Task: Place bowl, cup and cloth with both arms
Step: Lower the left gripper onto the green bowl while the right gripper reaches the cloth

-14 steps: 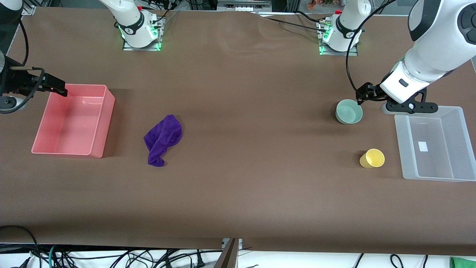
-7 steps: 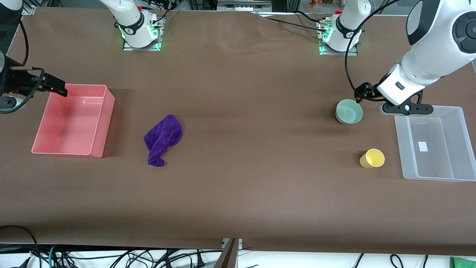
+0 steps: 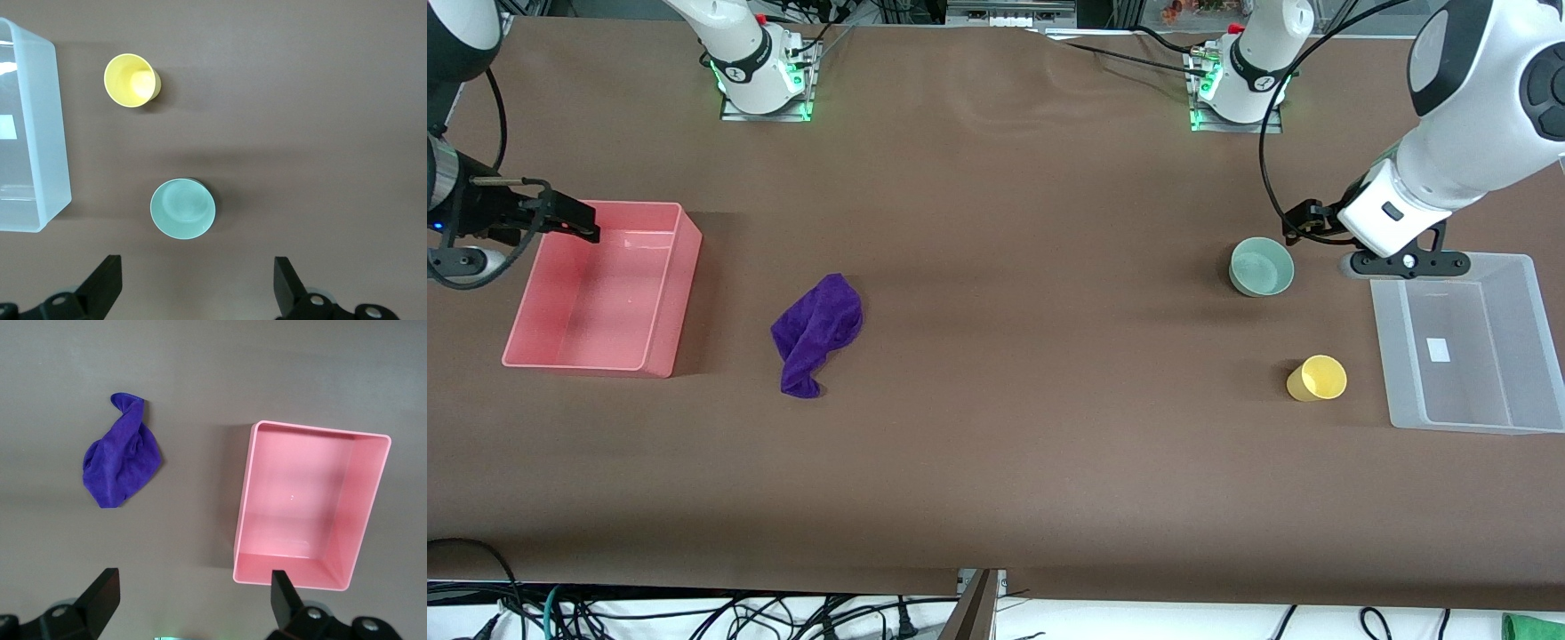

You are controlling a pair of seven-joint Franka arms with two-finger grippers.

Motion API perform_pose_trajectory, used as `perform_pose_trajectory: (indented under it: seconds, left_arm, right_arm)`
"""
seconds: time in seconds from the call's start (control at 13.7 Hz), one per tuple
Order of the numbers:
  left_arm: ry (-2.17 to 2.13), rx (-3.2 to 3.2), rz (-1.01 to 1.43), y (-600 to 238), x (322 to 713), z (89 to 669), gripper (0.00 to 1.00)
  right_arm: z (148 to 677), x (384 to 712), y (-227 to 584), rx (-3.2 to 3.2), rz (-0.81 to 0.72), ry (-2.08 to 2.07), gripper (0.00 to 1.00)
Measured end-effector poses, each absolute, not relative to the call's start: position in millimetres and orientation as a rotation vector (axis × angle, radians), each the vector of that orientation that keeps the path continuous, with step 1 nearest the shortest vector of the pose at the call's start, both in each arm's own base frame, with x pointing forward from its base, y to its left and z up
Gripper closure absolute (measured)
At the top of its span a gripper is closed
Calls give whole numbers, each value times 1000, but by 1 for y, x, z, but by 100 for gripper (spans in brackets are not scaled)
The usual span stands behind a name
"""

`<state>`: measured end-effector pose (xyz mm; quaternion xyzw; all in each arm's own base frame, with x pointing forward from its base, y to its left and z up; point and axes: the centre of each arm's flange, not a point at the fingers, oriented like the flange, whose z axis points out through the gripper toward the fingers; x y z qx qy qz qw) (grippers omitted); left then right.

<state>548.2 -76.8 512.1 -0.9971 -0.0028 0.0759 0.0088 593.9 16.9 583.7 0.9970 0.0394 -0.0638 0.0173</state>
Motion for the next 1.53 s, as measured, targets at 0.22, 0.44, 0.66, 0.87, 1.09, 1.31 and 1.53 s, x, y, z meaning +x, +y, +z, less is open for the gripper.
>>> perform_pose_trajectory:
  seconds: [0.22,0.44,0.66,0.87,1.09,1.31,1.53]
  left_arm:
    - [11,-3112,296,-66,549,501,0]
    - [73,-3094,511,-43,547,461,0]
    - [67,-3099,655,-8,549,398,0]
    - [94,-3125,569,13,540,319,0]
    - [316,-3116,564,8,508,249,0]
    - [459,-3121,574,6,499,210,0]
    - [504,-3120,542,5,497,189,32]
  right_arm:
    - [580,596,20,3097,-200,131,0]
    - [580,597,20,3098,-197,131,0]
    - [579,596,19,3098,-203,127,0]
    - [563,595,14,3095,-255,114,0]
    - [519,601,30,3113,-261,110,0]
    - [446,611,78,3125,-207,-17,0]
    - [352,621,123,3136,-194,-41,0]
